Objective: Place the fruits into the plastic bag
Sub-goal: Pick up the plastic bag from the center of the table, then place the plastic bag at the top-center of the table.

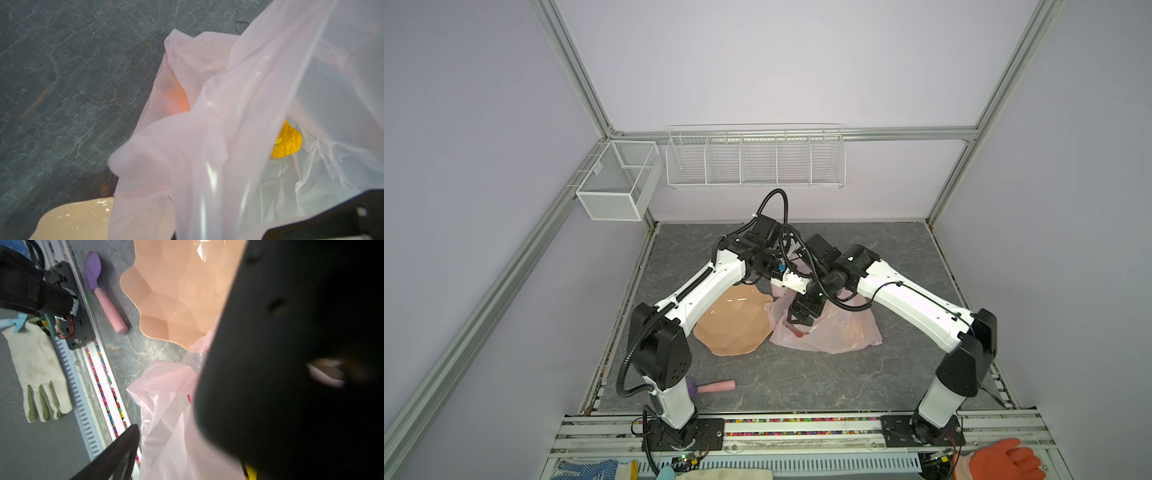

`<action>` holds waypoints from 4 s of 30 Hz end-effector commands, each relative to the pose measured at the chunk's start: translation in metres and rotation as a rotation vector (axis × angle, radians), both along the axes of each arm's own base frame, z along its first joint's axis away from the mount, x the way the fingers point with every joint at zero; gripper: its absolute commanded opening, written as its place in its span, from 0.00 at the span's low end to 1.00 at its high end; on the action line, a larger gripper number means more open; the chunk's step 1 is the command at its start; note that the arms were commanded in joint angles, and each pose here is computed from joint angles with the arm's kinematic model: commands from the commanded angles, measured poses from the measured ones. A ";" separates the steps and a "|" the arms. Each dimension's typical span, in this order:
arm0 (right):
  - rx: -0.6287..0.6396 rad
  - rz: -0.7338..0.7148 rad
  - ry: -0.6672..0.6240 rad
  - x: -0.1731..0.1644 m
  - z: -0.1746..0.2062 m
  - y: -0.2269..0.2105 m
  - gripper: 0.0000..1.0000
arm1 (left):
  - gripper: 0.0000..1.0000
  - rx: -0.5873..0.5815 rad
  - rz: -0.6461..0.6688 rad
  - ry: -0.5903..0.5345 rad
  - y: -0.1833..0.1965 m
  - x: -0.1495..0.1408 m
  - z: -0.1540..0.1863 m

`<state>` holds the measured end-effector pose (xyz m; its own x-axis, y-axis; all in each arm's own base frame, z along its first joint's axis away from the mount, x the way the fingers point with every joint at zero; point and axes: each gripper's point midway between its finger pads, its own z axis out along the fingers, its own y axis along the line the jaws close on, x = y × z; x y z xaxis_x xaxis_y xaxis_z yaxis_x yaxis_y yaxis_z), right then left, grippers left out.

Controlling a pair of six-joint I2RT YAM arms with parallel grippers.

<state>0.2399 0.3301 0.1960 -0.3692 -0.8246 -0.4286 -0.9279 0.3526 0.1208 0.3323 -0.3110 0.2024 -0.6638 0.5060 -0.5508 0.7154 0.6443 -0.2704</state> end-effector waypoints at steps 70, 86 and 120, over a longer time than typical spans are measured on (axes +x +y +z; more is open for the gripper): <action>0.799 -0.936 -0.309 0.151 0.199 -0.195 0.07 | 0.00 -0.746 0.483 -0.005 0.039 0.176 0.219; 0.786 -0.913 -0.246 0.133 0.202 -0.189 0.07 | 0.00 -0.631 0.584 -0.028 0.073 0.123 0.224; 0.619 -1.309 -0.309 0.151 0.163 -0.295 0.96 | 1.00 -0.597 1.102 -0.305 0.267 0.075 0.237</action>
<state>0.3962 0.0503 0.3618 -0.5374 0.3411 -0.7712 -0.0644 0.8953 0.4409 0.4074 -0.0650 0.4495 -0.4136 -0.5875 -0.6955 0.0277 0.7555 -0.6546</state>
